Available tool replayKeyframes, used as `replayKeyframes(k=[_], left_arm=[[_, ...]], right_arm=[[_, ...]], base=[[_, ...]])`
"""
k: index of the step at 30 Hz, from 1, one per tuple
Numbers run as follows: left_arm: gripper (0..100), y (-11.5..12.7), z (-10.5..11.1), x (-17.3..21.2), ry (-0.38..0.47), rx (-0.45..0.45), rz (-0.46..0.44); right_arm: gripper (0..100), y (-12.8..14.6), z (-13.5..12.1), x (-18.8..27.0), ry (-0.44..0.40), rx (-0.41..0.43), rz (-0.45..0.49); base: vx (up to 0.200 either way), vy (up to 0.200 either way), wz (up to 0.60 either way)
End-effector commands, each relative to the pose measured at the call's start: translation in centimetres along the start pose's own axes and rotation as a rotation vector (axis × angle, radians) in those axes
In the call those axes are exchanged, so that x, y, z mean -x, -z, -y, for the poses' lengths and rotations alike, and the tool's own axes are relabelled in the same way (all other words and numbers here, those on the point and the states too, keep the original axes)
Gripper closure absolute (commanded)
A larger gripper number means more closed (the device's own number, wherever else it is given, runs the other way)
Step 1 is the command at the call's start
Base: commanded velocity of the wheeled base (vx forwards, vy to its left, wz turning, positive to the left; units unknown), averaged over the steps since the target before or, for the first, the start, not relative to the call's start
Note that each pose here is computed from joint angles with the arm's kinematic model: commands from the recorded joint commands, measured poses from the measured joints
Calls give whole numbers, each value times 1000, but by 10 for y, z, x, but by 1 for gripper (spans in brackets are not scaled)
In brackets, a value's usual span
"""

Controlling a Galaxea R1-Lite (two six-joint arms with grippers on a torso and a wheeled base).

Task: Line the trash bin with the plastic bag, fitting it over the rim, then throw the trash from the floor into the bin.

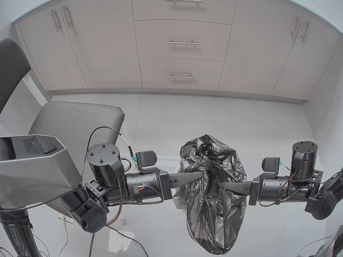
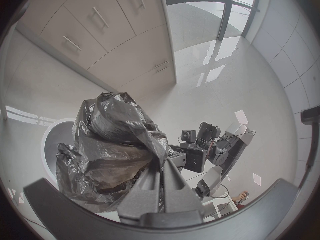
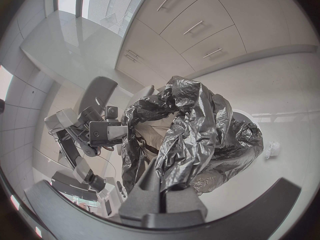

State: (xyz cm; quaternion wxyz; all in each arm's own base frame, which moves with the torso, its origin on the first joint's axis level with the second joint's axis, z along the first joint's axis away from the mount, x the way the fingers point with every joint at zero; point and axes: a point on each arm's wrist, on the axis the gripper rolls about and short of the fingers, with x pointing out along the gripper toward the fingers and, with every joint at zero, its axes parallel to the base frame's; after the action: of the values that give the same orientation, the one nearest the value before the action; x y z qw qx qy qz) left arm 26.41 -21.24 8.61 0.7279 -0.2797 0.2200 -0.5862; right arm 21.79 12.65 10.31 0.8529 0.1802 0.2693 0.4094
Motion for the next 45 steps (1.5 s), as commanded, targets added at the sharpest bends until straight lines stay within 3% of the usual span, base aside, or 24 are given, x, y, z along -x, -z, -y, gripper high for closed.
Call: replayKeyframes(k=[1,9,15,31,45], left_arm=[[100,10,-19,-1,-43,36,-18],[100,13,-38,5,-94,60,-11],[100,11,-52,11,-129,64,5],[100,10,-61,15,-150,67,16],[100,28,-102,13,-261,26,20]], right_arm=[[100,6,14,-9,33,2,-35],[100,11,29,-24,58,-16,-68],[100,14,44,-40,51,1,-27],[100,26,70,-72,61,-4,-23],[100,22,99,-75,144,-29,13]], base=[[0,0,0],[0,0,0],[0,0,0],[0,0,0],[0,0,0]])
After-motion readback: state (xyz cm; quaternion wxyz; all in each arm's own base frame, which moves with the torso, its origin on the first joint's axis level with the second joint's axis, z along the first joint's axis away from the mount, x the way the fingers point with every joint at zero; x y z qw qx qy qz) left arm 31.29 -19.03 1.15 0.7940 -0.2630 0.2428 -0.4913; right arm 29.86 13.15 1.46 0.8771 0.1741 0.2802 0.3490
